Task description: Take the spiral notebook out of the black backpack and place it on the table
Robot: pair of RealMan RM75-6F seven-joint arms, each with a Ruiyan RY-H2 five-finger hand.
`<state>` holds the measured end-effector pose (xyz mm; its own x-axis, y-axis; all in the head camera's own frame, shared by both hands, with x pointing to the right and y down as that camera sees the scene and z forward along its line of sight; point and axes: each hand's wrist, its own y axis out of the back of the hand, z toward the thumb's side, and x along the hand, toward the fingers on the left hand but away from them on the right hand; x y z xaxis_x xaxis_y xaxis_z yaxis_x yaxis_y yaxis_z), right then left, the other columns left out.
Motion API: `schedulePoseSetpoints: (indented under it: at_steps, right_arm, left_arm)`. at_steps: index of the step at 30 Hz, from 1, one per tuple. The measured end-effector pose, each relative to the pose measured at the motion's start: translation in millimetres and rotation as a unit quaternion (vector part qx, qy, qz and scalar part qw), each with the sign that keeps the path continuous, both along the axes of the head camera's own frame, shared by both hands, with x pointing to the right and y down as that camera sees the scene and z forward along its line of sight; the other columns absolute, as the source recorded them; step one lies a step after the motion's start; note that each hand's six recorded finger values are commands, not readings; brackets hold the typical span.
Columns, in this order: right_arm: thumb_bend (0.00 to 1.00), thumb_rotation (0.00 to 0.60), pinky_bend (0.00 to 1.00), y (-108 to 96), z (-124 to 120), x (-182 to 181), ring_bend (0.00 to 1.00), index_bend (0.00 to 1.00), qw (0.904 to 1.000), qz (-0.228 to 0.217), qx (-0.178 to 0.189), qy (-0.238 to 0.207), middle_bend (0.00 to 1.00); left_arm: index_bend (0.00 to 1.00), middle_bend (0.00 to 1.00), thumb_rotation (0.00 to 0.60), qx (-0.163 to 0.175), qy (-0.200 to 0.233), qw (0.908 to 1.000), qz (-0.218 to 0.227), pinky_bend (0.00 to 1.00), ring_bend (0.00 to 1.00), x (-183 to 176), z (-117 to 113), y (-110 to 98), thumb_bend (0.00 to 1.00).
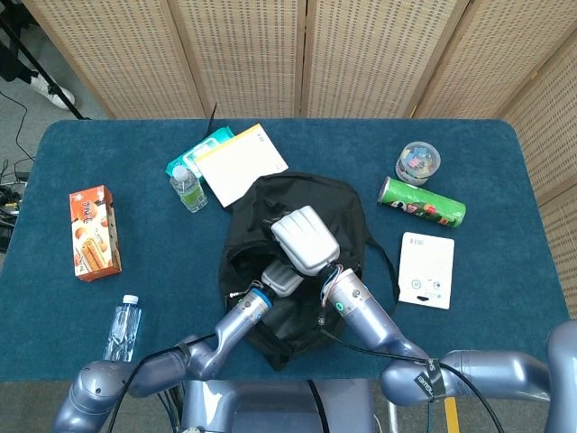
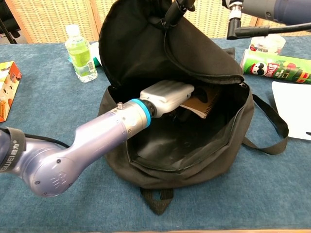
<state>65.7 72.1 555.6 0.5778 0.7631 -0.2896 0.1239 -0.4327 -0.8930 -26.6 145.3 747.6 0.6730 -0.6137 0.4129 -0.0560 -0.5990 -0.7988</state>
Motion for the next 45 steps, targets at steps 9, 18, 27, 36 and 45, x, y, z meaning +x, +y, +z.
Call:
schedulePoseSetpoints:
  at_steps: [9,18,27,36,45]
  right_arm:
    - [0.65,0.6,0.75,-5,1,4,0.64,0.67,1.0,0.006,0.003,0.003,0.66]
    - [0.65,0.6,0.75,-13,9,14,0.64,0.67,0.9997,0.017,0.01,0.014,0.66]
    - [0.65,0.6,0.75,-29,14,25,0.64,0.67,0.9987,0.04,0.022,0.025,0.66]
    - [0.65,0.6,0.75,-49,18,37,0.64,0.67,0.997,0.072,0.016,0.023,0.66]
    - [0.65,0.6,0.75,-58,25,45,0.64,0.68,0.9949,0.099,-0.019,0.01,0.66]
  left_arm:
    - [0.6,0.37,0.6,0.008,0.019,0.9997,-0.01,0.41,0.29,2,-4,-2,0.65]
    - [0.75,0.51,0.6,0.028,0.072,0.997,-0.01,0.53,0.42,-10,-18,8,0.65]
    - [0.77,0.54,0.6,0.029,0.105,0.9938,-0.021,0.54,0.43,-33,-31,10,0.65]
    - [0.77,0.54,0.6,0.026,0.163,0.9861,-0.022,0.54,0.43,-56,-65,11,0.65]
    - [0.78,0.54,0.6,0.002,0.22,0.9751,-0.027,0.54,0.43,-86,-105,10,0.65]
